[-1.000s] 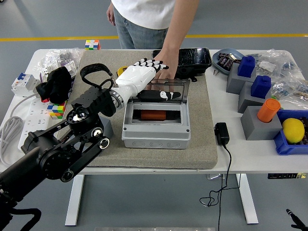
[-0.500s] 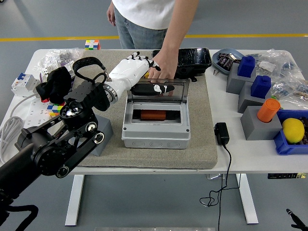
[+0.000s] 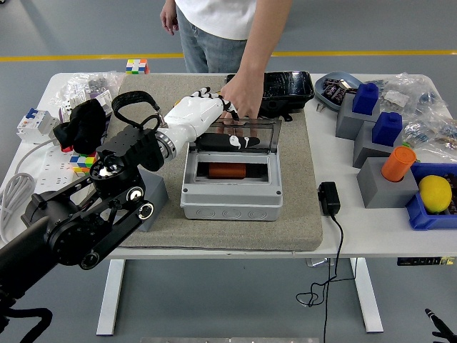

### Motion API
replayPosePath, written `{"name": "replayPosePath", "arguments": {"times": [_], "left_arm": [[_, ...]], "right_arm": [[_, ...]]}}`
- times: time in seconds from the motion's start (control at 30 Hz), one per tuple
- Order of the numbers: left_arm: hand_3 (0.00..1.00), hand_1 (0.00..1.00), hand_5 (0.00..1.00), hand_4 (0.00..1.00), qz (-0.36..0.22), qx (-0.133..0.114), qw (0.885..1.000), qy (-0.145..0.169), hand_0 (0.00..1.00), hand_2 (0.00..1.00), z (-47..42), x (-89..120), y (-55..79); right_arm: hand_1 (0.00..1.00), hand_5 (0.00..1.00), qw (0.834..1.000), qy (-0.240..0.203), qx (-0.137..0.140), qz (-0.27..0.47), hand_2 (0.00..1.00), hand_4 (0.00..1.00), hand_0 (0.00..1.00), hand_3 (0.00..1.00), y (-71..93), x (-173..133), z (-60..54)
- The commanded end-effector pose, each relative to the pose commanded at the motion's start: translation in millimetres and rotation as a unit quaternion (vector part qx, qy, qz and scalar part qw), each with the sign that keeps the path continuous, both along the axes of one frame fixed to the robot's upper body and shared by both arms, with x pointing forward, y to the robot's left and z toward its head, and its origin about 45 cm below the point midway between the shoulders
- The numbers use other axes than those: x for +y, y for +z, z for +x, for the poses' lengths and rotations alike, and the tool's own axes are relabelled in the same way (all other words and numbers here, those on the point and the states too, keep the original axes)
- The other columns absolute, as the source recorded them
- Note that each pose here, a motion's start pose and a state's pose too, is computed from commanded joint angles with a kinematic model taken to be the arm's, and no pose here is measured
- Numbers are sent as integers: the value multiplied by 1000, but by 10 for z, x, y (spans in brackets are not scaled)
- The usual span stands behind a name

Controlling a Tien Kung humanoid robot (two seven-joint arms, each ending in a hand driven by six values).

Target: Fetch the battery,place it into the box,close the lid of the box

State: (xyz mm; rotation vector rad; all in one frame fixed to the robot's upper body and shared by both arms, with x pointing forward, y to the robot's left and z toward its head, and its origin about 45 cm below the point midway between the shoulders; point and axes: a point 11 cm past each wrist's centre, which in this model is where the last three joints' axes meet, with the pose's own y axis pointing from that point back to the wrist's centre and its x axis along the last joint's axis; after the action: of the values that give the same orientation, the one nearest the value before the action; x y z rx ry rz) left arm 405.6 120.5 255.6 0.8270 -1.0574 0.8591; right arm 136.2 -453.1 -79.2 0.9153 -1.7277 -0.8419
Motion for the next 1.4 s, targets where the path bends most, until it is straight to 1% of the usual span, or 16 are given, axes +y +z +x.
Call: {"name": "replayPosePath", "arguments": {"times": [0.13,0.33,0.53,0.63,0.73,0.83,0.93,1.0,1.1,1.2,1.23,1.3,1.4], "left_arm": [[692,958,998,998,9,8,1000,-12,998,819,-67,-35,-20],[693,961,998,998,28,23,999,-30,998,822,-171,-52,-115],[694,963,998,998,38,23,998,-49,998,825,-269,-87,-131],[690,965,998,998,46,27,997,-63,998,826,-336,-115,-169],[690,965,998,998,49,28,996,-75,998,826,-394,-147,-180],[686,965,998,998,52,29,995,-83,998,826,-433,-169,-189],[686,965,998,998,58,36,994,-89,998,826,-472,-183,-229],[687,964,998,998,66,46,992,-95,998,827,-505,-190,-284],[687,964,998,998,70,59,991,-97,998,827,-534,-183,-356],[695,964,998,998,72,67,991,-94,998,835,-543,-160,-410],[695,964,998,998,71,67,991,-93,998,835,-542,-155,-414],[695,964,998,998,67,58,992,-94,998,835,-529,-155,-379],[694,964,998,998,39,19,995,-93,998,839,-466,-170,-192]], "right_arm": [[718,817,1000,0,-1,-1,740,929,775,724,3,-5,2],[719,818,1000,-1,-2,-2,740,929,775,725,11,-17,12],[719,818,1000,-2,-1,-2,739,929,774,725,10,-22,4],[720,818,1000,-2,-1,-2,740,929,774,725,9,-23,-3],[720,818,1000,-2,0,-2,740,929,774,725,8,-24,-7],[719,818,1000,-1,0,-2,740,929,774,724,7,-24,-10],[719,818,1000,-1,1,-2,740,929,774,724,7,-25,-13],[719,818,1000,-1,1,-2,740,929,774,725,5,-24,-17],[719,818,1000,-1,1,-3,740,929,774,725,7,-27,-15],[719,817,1000,-2,0,-3,740,929,774,724,8,-26,-12],[719,817,1000,-2,0,-3,740,929,774,724,8,-26,-11],[719,817,1000,-2,1,-2,740,929,774,724,7,-25,-13],[720,817,1000,-3,1,-2,740,929,774,724,5,-20,-11]]}}
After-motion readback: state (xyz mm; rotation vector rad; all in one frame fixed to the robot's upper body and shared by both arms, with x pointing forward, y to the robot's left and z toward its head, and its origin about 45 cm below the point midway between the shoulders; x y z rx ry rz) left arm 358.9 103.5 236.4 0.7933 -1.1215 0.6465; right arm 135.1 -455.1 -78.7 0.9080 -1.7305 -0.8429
